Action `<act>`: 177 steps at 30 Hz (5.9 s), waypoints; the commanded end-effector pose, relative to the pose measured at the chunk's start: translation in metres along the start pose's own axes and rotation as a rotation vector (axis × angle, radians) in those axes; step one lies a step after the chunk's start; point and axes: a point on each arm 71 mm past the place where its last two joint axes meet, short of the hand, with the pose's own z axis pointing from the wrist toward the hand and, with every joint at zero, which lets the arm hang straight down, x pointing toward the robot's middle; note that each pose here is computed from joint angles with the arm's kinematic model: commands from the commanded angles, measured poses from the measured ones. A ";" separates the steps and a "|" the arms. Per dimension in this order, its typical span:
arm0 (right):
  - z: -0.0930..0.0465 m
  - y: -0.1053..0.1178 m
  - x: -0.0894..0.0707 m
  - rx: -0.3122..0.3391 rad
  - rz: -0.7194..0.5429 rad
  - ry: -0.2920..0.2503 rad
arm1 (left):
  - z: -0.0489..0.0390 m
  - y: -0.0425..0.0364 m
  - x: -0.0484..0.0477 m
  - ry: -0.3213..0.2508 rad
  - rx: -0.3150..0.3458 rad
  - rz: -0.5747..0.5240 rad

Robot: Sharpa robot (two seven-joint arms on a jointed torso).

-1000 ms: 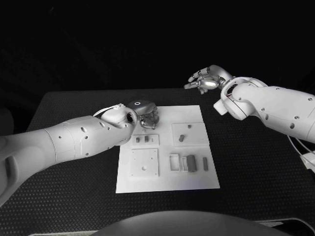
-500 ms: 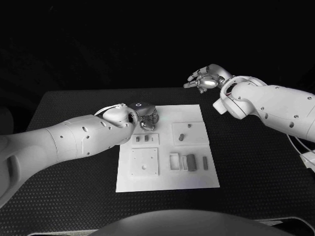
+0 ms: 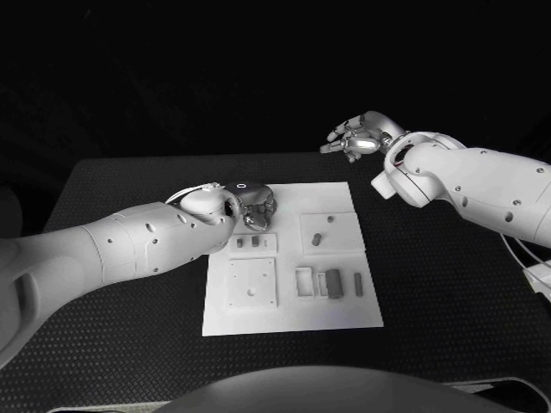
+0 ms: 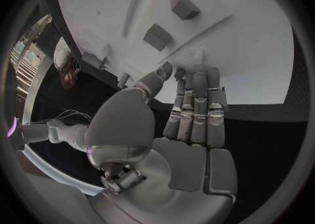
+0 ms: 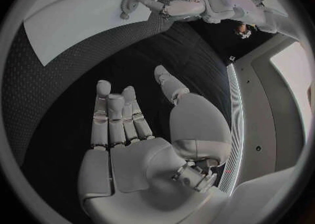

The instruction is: Assemble the parts on the task board

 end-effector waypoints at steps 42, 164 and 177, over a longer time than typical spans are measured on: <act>-0.001 0.002 0.002 -0.014 0.000 0.016 | 0.0049 -0.0042 0.0173 0.110 0.024 0.002; -0.003 -0.002 -0.002 -0.007 -0.001 0.013 | -0.0272 0.0485 0.0010 0.059 0.022 -0.177; -0.003 -0.002 -0.002 -0.008 -0.001 0.014 | -0.0224 0.0444 0.0049 0.066 0.026 -0.173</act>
